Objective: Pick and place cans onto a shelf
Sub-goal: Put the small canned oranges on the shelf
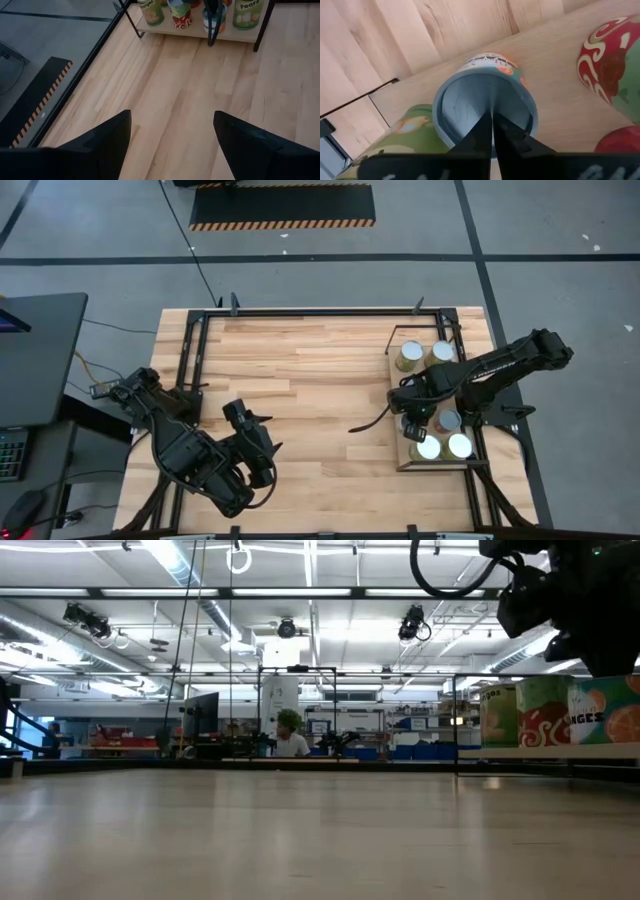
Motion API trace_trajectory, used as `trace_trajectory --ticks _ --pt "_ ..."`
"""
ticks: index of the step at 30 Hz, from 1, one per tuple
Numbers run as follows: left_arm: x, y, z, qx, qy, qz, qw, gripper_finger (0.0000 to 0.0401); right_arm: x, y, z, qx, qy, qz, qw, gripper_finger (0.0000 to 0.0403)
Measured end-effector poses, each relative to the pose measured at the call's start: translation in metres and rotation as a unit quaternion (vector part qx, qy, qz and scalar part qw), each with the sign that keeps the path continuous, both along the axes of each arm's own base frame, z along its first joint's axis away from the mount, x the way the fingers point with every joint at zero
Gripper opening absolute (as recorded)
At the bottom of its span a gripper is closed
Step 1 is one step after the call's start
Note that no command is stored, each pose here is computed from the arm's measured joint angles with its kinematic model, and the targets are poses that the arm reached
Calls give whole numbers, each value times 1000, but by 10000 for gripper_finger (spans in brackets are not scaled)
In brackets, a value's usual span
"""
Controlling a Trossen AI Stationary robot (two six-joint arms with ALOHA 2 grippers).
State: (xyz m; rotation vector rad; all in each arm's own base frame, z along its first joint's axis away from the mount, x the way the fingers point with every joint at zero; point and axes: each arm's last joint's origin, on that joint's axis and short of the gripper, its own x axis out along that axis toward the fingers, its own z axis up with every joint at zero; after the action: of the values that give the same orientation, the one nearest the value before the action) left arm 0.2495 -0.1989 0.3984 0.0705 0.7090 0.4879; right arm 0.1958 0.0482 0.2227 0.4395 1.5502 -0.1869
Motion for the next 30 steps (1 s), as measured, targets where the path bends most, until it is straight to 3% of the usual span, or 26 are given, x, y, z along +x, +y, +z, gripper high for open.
trace_trajectory --ticks 9,30 --pt "0 0 0 0 -1 0 1000 288 -5 -1 1 -2 22 0 1000 5" --pt "2 -1 1 -6 -13 1 1000 288 -4 -2 1 -14 19 -14 1000 8"
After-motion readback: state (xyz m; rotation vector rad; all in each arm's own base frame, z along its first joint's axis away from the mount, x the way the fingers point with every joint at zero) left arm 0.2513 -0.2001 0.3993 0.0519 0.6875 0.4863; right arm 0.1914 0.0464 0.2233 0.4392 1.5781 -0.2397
